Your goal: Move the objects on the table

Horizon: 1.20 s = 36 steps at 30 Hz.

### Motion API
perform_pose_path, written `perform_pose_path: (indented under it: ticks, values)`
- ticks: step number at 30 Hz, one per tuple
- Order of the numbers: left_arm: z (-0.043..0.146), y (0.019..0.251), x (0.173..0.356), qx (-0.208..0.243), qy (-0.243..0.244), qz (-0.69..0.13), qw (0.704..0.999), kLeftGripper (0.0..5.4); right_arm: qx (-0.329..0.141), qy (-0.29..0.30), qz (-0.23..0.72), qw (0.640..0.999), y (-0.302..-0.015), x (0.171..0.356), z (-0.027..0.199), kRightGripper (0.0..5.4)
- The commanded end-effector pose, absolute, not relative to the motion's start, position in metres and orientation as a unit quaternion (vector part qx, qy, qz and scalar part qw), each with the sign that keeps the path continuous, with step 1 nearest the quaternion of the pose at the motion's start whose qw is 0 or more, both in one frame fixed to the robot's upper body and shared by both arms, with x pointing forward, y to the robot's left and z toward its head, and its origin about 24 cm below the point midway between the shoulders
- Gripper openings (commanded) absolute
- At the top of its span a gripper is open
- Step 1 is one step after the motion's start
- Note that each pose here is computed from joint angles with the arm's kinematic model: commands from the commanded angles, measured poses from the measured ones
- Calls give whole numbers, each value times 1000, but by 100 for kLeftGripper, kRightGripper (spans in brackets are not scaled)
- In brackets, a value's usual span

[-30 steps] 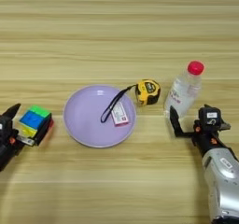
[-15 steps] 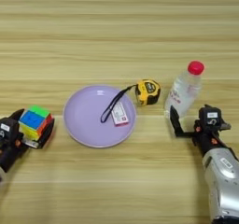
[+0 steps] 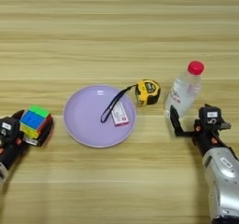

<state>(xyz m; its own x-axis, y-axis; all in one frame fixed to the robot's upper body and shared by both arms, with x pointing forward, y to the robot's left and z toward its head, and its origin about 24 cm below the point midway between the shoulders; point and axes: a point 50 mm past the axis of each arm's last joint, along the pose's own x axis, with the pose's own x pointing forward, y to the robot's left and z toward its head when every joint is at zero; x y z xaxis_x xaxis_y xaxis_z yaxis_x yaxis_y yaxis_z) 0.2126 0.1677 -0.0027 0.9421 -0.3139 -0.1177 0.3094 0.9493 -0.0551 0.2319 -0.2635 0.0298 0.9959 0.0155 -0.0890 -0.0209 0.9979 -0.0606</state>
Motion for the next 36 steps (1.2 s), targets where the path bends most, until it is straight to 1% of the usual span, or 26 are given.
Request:
perform_pose_path:
  ticks: [1,10,11,12,13,16,21,24,28,32,36]
  values:
    - [-4,168,217,-11,59,-157,986,460,-28,39,5,999,-265,235,33,540]
    - [-4,168,218,-12,58,-157,986,386,-27,39,5,999,-264,236,33,540]
    - [-3,168,218,-12,55,-156,986,371,-27,39,5,999,-264,236,33,540]
    - [-2,167,219,-11,52,-156,986,367,-27,39,5,999,-264,236,33,540]
    - [1,167,220,-12,47,-156,987,349,-27,39,6,999,-264,236,33,540]
    - [10,164,223,-13,28,-158,987,328,-26,39,6,999,-263,236,33,540]
    - [21,161,229,-14,9,-157,987,328,-26,39,7,999,-263,236,32,540]
    - [32,156,236,-16,-10,-161,987,328,-25,40,7,999,-262,236,32,540]
    - [42,149,241,-22,-25,-170,985,328,-24,40,7,999,-262,235,32,540]
    - [47,132,245,-31,-34,-193,980,328,-23,41,8,999,-261,235,31,540]
    - [49,115,248,-36,-35,-216,975,328,-23,41,8,999,-261,234,31,540]
